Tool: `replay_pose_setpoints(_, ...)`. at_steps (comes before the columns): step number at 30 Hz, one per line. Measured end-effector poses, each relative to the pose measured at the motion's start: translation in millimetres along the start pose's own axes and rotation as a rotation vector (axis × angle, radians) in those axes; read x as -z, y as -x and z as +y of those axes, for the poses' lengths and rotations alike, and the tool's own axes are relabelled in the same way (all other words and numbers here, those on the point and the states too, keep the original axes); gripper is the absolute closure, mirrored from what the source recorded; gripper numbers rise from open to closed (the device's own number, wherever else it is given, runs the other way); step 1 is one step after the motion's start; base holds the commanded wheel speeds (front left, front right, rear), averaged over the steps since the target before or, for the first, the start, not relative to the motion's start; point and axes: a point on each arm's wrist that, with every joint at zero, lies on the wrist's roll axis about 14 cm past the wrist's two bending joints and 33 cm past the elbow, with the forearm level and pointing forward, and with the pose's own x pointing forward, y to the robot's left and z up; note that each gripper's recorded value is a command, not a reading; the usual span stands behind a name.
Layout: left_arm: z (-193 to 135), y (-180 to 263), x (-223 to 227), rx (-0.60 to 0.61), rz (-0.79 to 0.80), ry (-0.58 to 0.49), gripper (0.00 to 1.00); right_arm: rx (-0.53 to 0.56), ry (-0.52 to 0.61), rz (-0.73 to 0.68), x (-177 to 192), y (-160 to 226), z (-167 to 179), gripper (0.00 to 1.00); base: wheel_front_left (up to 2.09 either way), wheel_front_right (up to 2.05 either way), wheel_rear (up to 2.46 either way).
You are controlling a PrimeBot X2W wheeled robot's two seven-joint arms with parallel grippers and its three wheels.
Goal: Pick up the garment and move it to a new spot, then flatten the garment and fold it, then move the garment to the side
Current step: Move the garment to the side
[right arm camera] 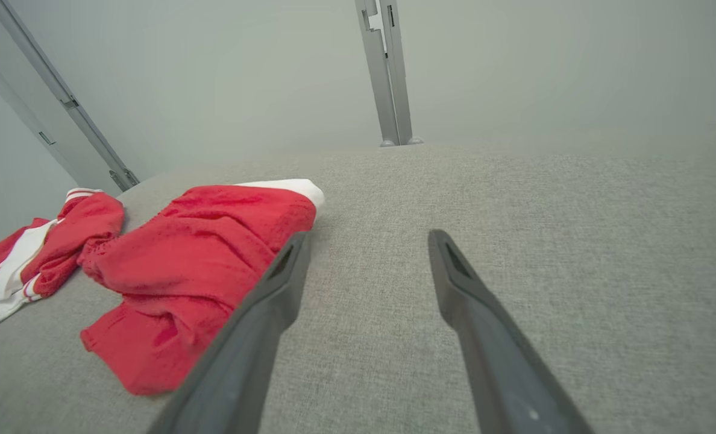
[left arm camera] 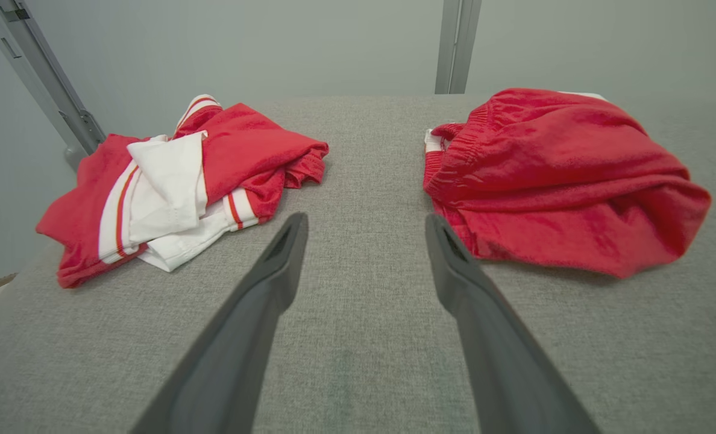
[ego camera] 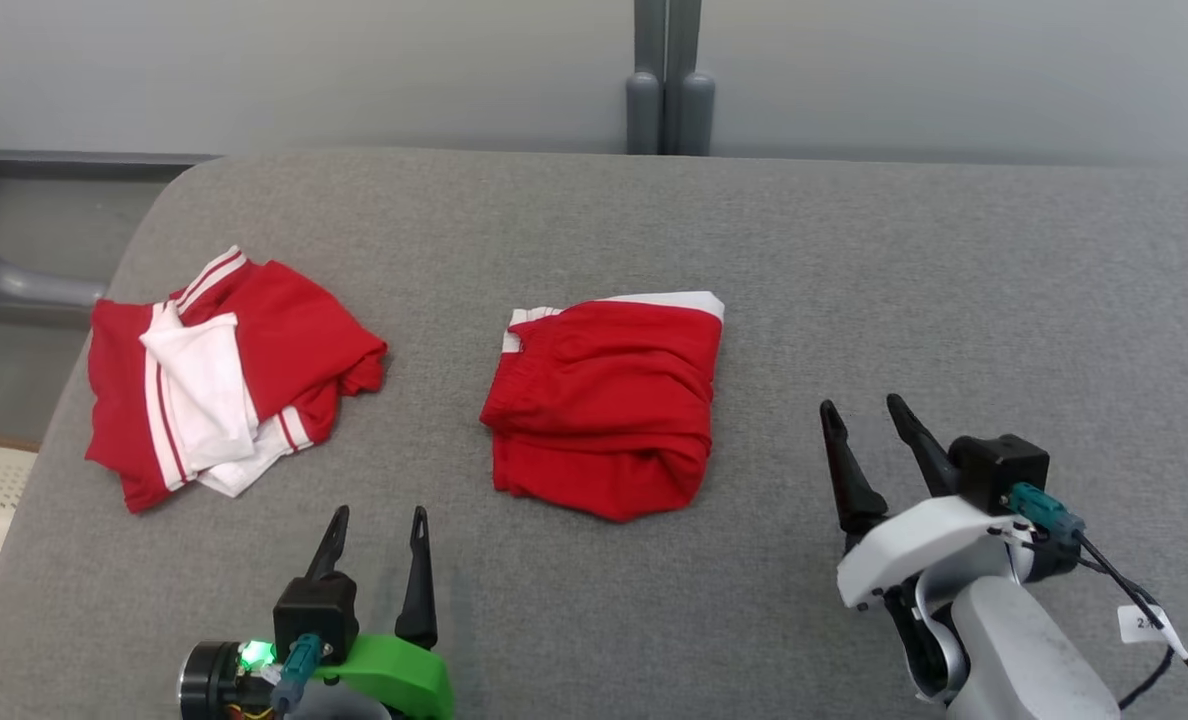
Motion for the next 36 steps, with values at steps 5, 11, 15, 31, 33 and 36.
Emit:
replay_pose_setpoints(5, 9, 2, 1, -0.030, 0.005, 0.005, 0.00, -0.108, -0.006, 0.019, 4, -32, 34, 0.00, 0.00, 0.00, 0.00)
replay_pose_setpoints(11, 26, 8, 5, -0.089, 0.022, 0.017, 0.00, -0.172, -0.016, 0.089, 27, -58, 57, 0.00, 0.00, 0.00, 0.00)
replay_pose_setpoints(15, 39, 14, 15, -0.136, 0.055, 0.019, 0.00, -0.193, -0.029, 0.153, 50, -70, 66, 0.00, 0.00, 0.00, 0.00)
replay_pose_setpoints(31, 39, -2, 23, -0.136, 0.086, 0.019, 0.00, -0.161, -0.063, 0.229, 79, -85, 54, 1.00, 0.00, 0.00, 0.00)
replay_pose_setpoints(33, 32, -7, 22, -0.111, 0.085, 0.018, 0.00, -0.144, -0.061, 0.211, 73, -83, 46, 1.00, 0.00, 0.00, 0.00)
replay_pose_setpoints(36, 20, -14, 21, -0.065, 0.079, 0.014, 0.00, -0.116, -0.061, 0.192, 64, -77, 35, 1.00, 0.00, 0.00, 0.00)
